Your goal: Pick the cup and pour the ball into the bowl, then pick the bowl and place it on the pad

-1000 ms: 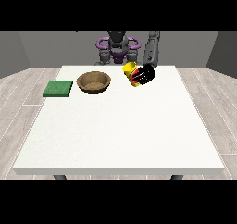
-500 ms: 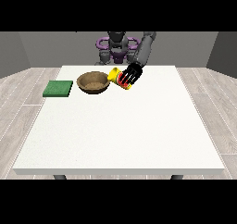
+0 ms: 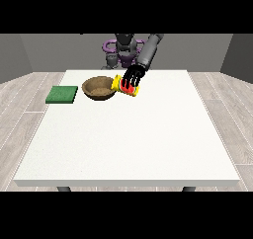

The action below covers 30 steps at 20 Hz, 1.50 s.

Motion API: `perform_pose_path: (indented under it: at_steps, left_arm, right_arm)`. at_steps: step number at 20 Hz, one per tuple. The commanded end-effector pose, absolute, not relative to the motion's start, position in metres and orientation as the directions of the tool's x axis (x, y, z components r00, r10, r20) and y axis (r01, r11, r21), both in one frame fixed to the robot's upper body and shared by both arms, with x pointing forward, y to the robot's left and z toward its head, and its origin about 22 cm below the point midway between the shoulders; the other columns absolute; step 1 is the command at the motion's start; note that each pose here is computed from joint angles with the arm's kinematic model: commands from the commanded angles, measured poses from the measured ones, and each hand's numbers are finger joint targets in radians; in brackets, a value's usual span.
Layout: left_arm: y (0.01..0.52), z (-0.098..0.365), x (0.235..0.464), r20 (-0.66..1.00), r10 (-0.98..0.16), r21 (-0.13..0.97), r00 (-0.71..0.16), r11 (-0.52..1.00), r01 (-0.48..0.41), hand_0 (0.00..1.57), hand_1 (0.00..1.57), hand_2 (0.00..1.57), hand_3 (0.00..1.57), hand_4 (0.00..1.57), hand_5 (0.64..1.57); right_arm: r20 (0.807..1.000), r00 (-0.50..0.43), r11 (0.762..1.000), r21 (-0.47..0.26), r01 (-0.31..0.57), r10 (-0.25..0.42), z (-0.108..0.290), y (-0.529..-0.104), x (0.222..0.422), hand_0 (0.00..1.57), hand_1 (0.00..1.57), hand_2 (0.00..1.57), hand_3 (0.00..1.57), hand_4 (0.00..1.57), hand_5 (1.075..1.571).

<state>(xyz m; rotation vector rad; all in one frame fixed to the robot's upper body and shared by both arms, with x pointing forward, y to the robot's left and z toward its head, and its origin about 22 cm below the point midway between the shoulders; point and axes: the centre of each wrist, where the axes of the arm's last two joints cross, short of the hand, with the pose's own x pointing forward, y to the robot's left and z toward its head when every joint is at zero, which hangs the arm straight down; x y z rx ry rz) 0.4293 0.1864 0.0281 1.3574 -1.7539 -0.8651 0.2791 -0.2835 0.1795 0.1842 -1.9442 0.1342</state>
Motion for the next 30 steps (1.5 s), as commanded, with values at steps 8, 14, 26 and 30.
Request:
perform_pose_path:
  at_steps: [8,14,26,30]
  left_arm:
    - [0.144,0.008,0.423,-0.426,-0.875,0.860,-0.228,-0.313,-0.404,1.45,1.45,1.57,1.57,0.94,1.490]
    - [0.094,0.013,0.418,-0.664,-0.717,0.714,-0.211,-0.525,-0.464,1.50,1.50,1.57,1.57,1.06,1.498]
    - [0.122,-0.002,0.403,-0.148,-0.970,0.943,-0.195,-0.079,-0.324,0.94,0.94,1.37,1.30,1.09,1.448]
    - [0.161,0.032,0.422,0.149,-0.984,0.897,-0.098,0.176,-0.405,1.19,1.19,1.57,1.57,0.74,1.570]
  right_arm:
    - [0.968,-0.243,0.988,0.028,-0.152,-0.065,0.135,-0.286,0.287,0.00,0.00,0.00,0.00,0.38,1.565]
    - [0.974,-0.216,0.987,0.042,-0.153,-0.074,0.122,-0.297,0.292,0.00,0.00,0.00,0.00,0.38,1.566]
    - [0.990,-0.139,0.998,0.025,-0.058,-0.033,0.109,-0.329,0.279,0.00,0.00,0.00,0.00,0.38,1.564]
    - [0.989,-0.146,0.997,0.028,-0.066,-0.038,0.099,-0.331,0.270,0.00,0.00,0.00,0.00,0.36,1.564]
